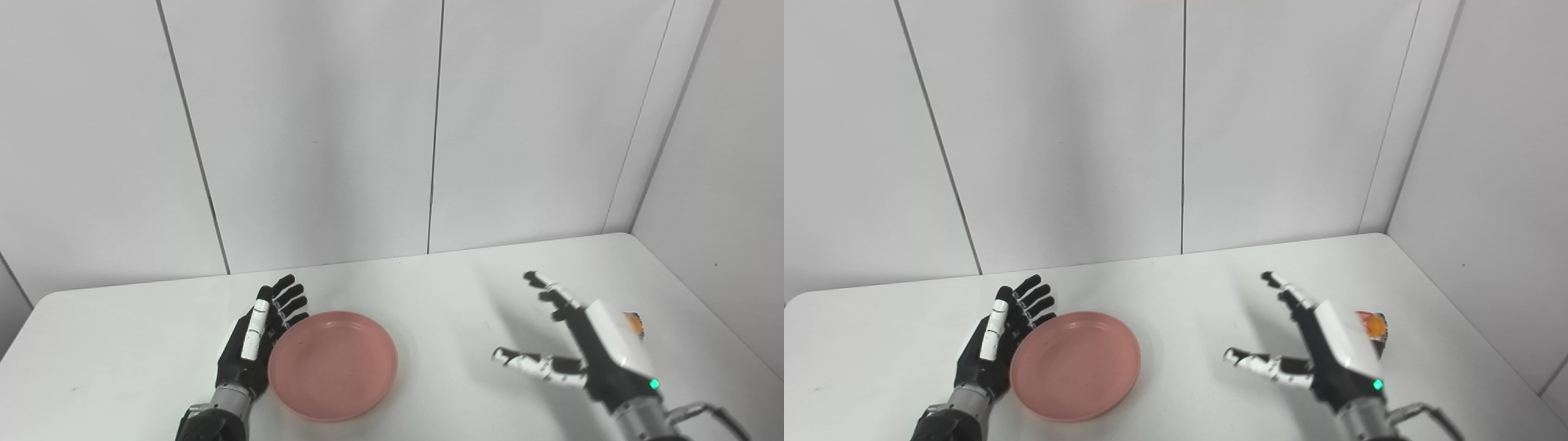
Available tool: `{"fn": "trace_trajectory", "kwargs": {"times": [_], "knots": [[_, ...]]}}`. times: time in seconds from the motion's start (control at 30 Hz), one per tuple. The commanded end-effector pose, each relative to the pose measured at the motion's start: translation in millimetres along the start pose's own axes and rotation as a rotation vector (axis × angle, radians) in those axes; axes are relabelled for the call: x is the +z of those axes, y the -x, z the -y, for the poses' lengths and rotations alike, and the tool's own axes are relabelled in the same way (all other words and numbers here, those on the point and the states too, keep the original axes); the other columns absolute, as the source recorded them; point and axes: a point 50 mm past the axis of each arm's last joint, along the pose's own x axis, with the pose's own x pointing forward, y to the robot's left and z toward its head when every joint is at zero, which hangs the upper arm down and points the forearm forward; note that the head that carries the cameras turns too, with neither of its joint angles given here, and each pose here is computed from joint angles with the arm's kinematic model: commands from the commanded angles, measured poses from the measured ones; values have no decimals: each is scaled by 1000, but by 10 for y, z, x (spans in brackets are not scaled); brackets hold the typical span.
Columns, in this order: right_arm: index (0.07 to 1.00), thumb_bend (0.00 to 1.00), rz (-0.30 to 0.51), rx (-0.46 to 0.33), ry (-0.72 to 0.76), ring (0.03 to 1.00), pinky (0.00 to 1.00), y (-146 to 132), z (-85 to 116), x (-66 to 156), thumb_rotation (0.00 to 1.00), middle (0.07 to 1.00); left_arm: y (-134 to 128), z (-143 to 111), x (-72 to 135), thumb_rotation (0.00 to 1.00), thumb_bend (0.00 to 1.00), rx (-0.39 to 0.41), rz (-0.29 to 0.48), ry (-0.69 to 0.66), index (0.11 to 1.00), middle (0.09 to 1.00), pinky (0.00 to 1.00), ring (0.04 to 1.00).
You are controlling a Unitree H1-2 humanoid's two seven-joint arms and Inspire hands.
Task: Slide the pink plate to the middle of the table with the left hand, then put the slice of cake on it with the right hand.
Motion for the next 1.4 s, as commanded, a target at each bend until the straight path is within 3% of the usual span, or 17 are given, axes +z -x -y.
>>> {"fn": "trace_trajectory", "kwargs": {"times": [0.0,0.17,0.23,0.33,0.5,0.7,0.93,1.13,1.37], "knots": [[836,864,26,-52,76,778,651,-96,258,51,533,839,199,35,-285,842,803,17,-64,38,816,844,776,847],[836,900,11,-44,217,801,697,-257,530,-72,559,835,207,59,-288,852,794,14,-65,34,820,844,765,840],[829,920,-12,-40,260,791,667,-314,597,-120,575,827,209,67,-286,852,799,15,-67,33,815,841,760,837],[797,938,-80,-4,357,747,610,-461,684,-277,587,799,218,71,-290,845,793,13,-67,37,812,837,755,835],[788,933,-193,85,445,774,637,-673,745,-520,568,826,235,72,-290,841,775,15,-70,42,818,836,751,829],[766,950,-272,155,472,733,622,-857,691,-747,524,780,251,69,-286,851,763,10,-72,31,821,840,748,829],[777,949,-363,269,492,755,668,-1024,542,-1032,535,807,250,63,-275,845,770,6,-74,28,822,833,743,823],[760,949,-396,302,466,758,586,-1022,433,-1191,553,825,250,69,-265,841,771,0,-74,31,824,831,742,820],[780,939,-441,340,487,783,634,-982,369,-1330,571,853,258,70,-251,842,762,-4,-74,30,832,834,749,821]]}}
